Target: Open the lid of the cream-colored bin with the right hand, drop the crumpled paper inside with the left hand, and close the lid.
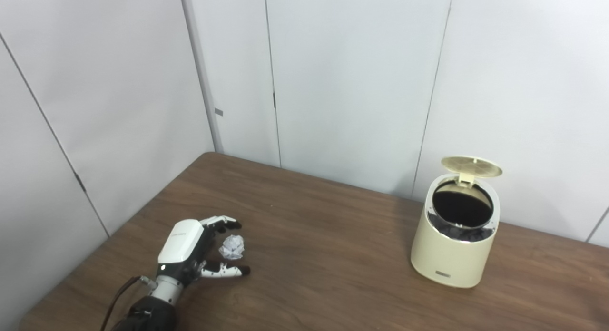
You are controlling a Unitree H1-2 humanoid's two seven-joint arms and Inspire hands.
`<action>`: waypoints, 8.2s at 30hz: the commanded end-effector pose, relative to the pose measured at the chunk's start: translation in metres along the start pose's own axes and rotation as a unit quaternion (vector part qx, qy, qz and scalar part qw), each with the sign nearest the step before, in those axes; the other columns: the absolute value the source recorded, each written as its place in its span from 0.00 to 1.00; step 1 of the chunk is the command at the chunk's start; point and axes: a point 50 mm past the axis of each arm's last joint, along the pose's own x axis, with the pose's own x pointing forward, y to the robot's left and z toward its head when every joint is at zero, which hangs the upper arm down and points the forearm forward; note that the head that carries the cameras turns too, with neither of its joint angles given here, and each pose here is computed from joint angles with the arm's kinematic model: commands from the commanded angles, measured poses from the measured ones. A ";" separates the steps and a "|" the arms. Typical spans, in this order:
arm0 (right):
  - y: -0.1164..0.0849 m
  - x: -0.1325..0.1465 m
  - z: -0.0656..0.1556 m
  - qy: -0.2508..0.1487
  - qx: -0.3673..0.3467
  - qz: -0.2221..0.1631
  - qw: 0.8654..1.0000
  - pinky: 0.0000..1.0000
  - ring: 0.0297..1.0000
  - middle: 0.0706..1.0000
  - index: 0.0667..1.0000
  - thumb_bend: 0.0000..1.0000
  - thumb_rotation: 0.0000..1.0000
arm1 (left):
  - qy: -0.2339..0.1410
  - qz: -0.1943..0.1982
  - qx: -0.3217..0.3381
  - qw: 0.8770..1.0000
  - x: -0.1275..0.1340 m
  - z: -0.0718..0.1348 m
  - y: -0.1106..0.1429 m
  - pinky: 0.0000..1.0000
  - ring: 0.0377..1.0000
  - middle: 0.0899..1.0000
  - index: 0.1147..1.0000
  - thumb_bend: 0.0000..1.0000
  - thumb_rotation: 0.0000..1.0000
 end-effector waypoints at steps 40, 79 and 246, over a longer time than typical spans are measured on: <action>0.014 -0.016 0.005 0.014 -0.022 -0.008 1.000 0.74 0.86 0.86 0.88 0.96 0.80 | -0.035 -0.042 0.113 0.992 0.002 -0.005 -0.029 0.14 0.14 0.15 0.40 0.51 0.03; 0.064 -0.006 0.039 -0.005 -0.014 -0.027 1.000 0.76 0.85 0.85 0.86 0.75 0.58 | -0.294 0.120 0.061 0.946 0.082 0.148 0.059 0.12 0.13 0.15 0.40 0.51 0.03; 0.131 -0.018 0.069 0.022 0.018 -0.024 0.999 0.78 0.86 0.88 0.85 0.84 0.57 | -0.402 0.021 -0.049 0.914 0.201 0.321 -0.065 0.35 0.35 0.39 0.42 0.52 0.08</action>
